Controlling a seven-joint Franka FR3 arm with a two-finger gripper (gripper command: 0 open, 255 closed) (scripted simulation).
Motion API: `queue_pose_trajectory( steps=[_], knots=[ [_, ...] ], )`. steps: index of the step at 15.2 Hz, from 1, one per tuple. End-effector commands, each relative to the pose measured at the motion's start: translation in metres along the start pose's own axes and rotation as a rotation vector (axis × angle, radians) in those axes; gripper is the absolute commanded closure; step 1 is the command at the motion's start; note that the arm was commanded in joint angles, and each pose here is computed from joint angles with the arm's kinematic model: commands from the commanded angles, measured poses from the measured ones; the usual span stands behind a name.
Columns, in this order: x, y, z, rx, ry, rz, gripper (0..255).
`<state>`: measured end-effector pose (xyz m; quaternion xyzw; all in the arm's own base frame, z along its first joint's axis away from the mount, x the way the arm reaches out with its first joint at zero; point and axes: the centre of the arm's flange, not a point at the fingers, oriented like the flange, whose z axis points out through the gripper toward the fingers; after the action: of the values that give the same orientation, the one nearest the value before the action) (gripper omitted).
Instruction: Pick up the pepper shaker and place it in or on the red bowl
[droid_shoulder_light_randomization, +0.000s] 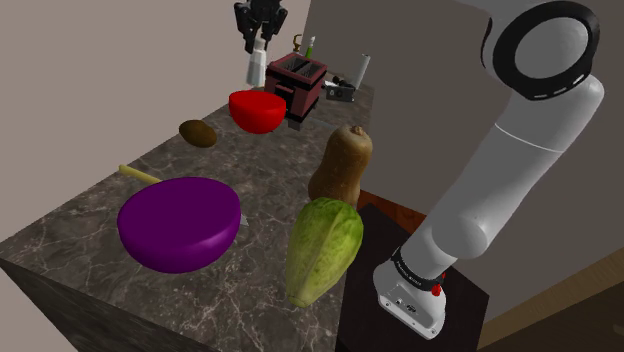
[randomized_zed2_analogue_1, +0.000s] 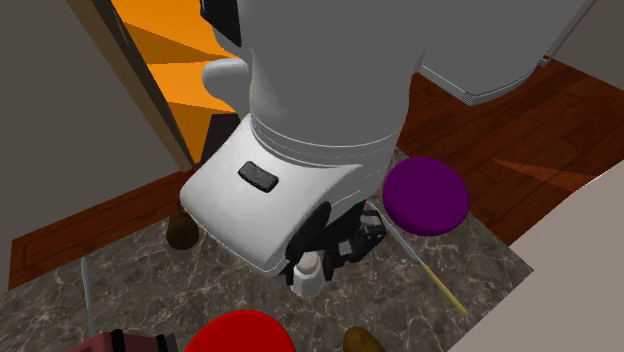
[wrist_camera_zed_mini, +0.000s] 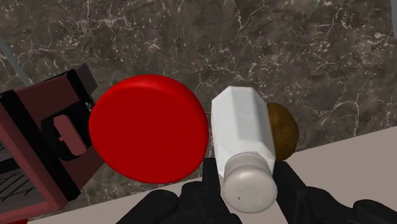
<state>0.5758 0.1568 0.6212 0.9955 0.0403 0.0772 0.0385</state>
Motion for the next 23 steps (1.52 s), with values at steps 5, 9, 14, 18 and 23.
queue_pose_trajectory(
  steps=[5,9,14,18,23],
  knots=[
    [0.057,0.057,-0.002,0.000,0.000,0.000,255],
    [0.094,0.095,-0.003,0.000,0.000,0.000,255],
    [0.100,0.103,0.017,0.000,0.000,0.000,255],
    [0.097,0.101,0.038,0.000,0.000,0.000,255],
    [0.093,0.099,0.064,0.000,0.000,0.000,255]
  ],
)
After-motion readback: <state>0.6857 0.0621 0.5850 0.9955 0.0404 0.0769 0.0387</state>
